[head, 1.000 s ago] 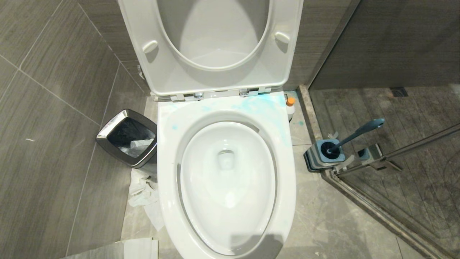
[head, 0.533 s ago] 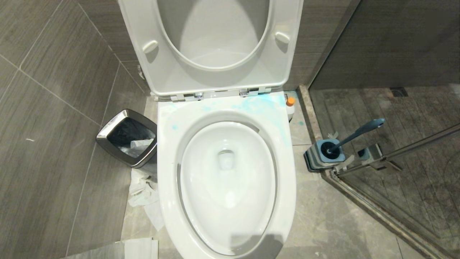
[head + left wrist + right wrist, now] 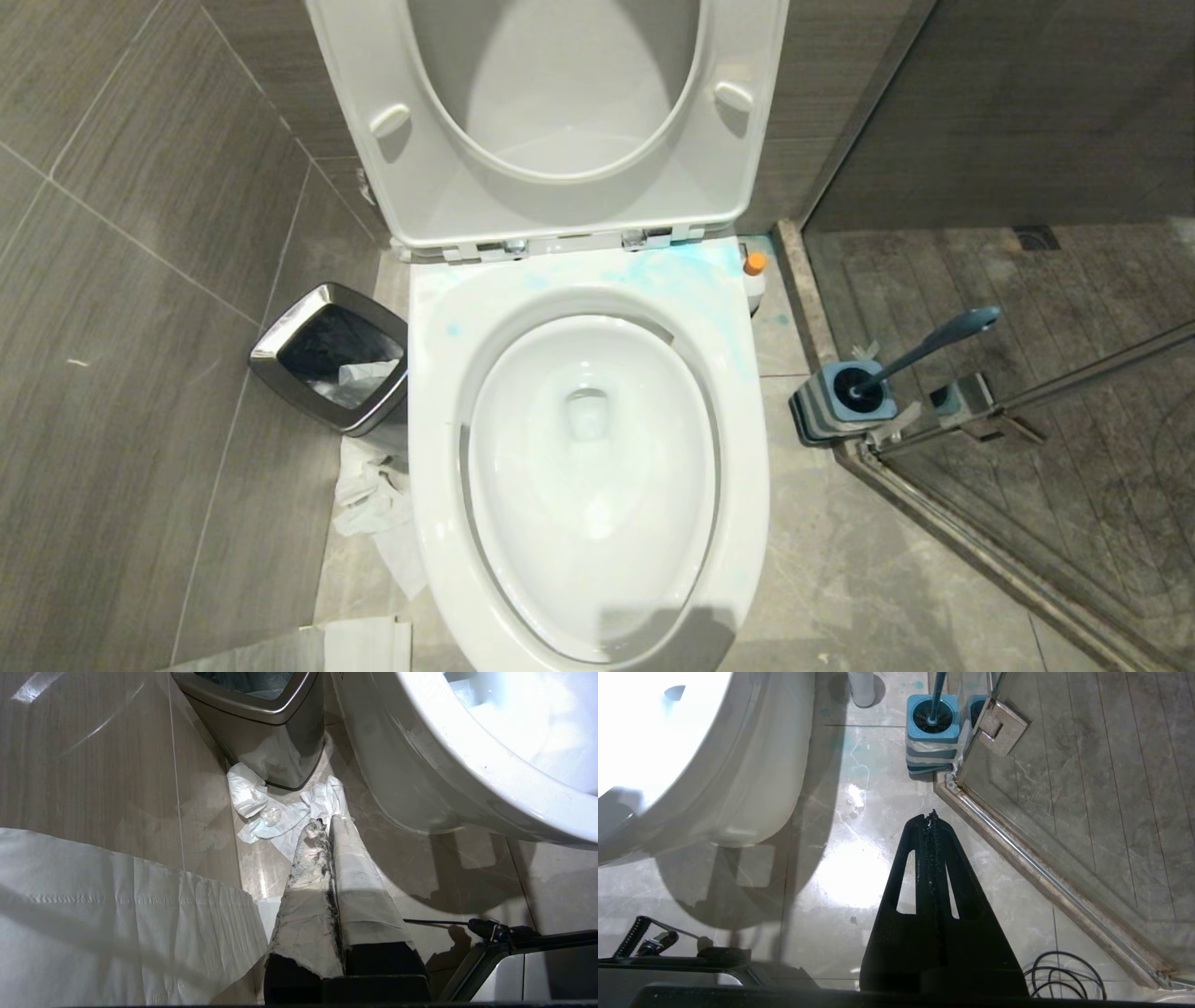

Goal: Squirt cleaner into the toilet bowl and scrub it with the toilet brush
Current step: Pour in the cleaning agent

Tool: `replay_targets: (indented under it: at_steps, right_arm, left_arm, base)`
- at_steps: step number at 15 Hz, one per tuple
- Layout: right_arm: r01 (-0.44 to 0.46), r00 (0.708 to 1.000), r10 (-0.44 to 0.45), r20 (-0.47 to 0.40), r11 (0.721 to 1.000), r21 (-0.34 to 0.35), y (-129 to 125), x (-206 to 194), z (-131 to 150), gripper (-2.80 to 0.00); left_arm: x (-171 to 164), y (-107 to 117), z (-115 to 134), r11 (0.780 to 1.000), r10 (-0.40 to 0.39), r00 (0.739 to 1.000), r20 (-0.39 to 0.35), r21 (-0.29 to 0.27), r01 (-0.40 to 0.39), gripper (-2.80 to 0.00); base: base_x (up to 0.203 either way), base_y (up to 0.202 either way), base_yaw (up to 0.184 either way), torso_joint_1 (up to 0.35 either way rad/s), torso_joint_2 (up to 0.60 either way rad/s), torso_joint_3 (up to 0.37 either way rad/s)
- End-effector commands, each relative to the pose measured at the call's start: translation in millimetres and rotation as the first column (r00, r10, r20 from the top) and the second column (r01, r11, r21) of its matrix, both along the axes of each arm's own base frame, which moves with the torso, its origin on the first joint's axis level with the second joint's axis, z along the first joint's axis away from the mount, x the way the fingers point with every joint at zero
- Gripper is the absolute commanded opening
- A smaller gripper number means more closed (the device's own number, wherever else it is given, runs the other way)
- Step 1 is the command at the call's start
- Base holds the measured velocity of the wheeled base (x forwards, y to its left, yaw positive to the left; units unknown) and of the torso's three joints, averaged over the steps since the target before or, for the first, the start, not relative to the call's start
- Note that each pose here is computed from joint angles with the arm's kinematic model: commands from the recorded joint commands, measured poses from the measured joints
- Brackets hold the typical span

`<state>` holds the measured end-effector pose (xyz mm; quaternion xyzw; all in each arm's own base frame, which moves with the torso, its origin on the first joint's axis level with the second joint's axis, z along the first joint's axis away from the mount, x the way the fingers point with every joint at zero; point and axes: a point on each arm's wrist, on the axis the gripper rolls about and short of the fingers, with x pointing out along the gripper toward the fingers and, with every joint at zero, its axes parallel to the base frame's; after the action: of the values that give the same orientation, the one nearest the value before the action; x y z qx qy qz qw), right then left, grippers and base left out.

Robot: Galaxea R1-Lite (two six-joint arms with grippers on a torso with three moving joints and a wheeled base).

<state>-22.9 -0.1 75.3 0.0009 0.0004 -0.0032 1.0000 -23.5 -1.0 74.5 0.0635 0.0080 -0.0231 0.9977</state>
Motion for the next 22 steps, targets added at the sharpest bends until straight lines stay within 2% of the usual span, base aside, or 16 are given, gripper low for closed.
replay_targets:
  at_steps: [1, 22]
  right_arm:
    - [0.0, 1.0, 0.0, -0.001, 1.0, 0.0, 0.0, 0.1, 0.0, -2.8]
    - [0.0, 1.0, 0.0, -0.001, 1.0, 0.0, 0.0, 0.1, 0.0, -2.8]
  left_arm:
    - [0.2, 0.0, 0.2, 1.0, 0.002, 1.0, -0.004, 0.001, -0.002, -2.8]
    - [0.2, 0.1, 0.2, 1.0, 0.004, 1.0, -0.004, 0.003, -0.004, -2.8]
  base:
    - [0.0, 0.0, 0.0, -0.009, 0.0, -0.096]
    - [0.0, 0.0, 0.0, 0.002, 0.0, -0.192]
